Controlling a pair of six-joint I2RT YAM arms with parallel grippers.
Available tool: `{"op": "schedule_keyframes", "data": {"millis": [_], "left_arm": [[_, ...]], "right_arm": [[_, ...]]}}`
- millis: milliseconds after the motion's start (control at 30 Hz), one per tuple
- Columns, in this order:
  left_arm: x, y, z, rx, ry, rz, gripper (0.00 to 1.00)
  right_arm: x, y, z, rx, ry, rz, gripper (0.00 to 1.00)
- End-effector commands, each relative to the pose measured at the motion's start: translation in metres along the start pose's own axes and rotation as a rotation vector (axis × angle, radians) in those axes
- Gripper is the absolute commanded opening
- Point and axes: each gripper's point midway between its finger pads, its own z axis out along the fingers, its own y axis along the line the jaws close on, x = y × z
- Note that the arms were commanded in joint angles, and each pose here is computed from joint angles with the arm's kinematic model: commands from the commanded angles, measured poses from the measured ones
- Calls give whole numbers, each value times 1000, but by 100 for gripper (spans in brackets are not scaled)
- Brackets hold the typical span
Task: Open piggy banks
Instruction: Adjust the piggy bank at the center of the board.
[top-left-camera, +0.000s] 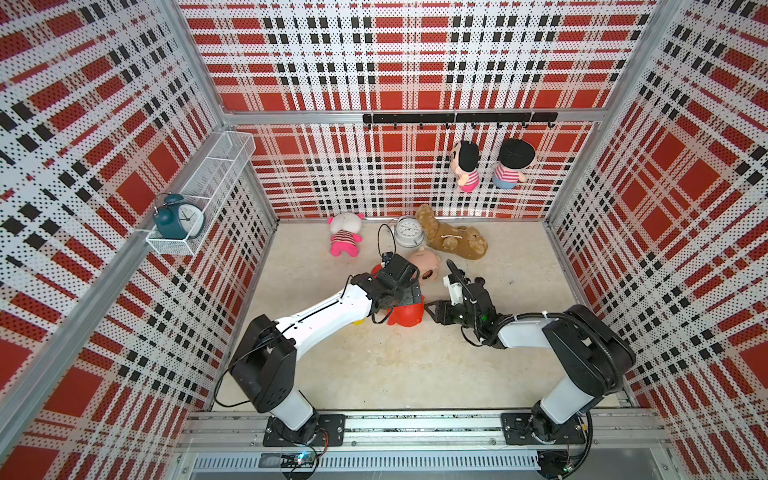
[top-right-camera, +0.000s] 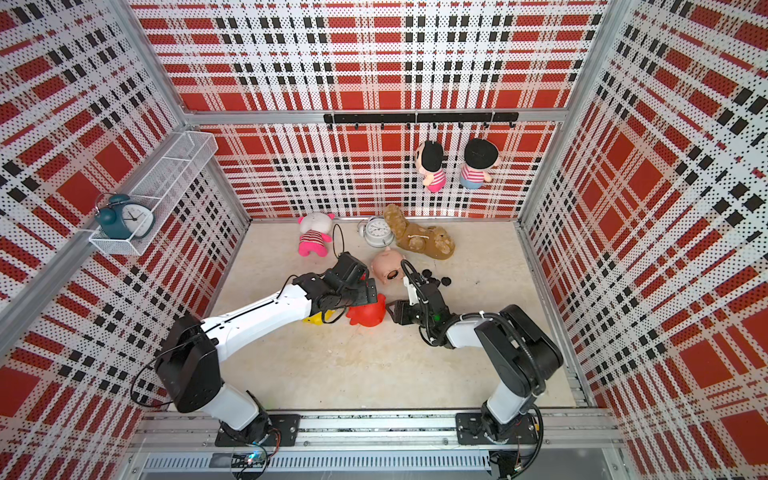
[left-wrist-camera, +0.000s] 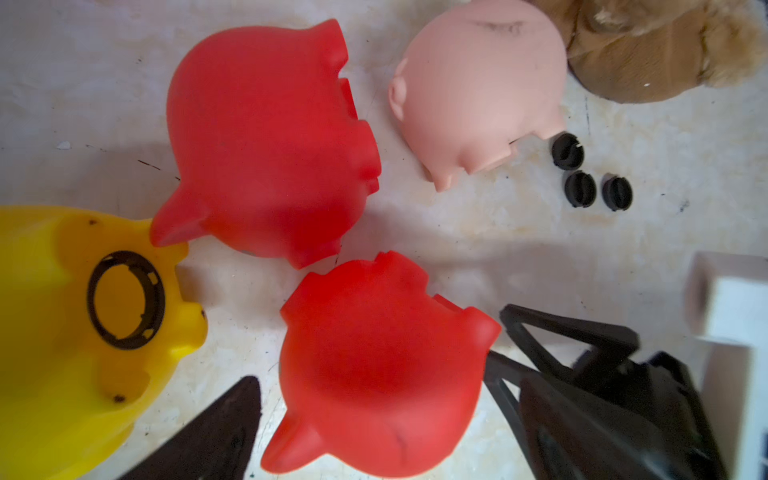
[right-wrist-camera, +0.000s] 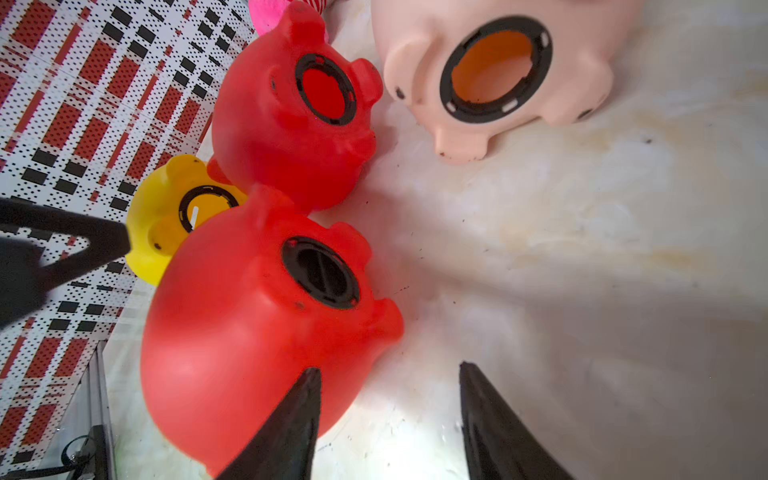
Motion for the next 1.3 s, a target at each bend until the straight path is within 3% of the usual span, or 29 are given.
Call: {"op": "schedule_keyframes", "data": {"millis": [0, 200, 833, 1267], "left_arm": [[15, 9, -7, -15, 18, -39, 98], [29, 19, -9, 4, 18, -95, 98], [20, 44, -3, 57, -41, -251, 98], [12, 17, 13, 30, 28, -161, 98]], "right_arm": [[-8, 16, 4, -101, -26, 15, 53], [7, 21, 1, -122, 4, 36, 52], [53, 70, 4, -212, 98, 13, 52], [59, 76, 17, -250, 98, 14, 50]]}}
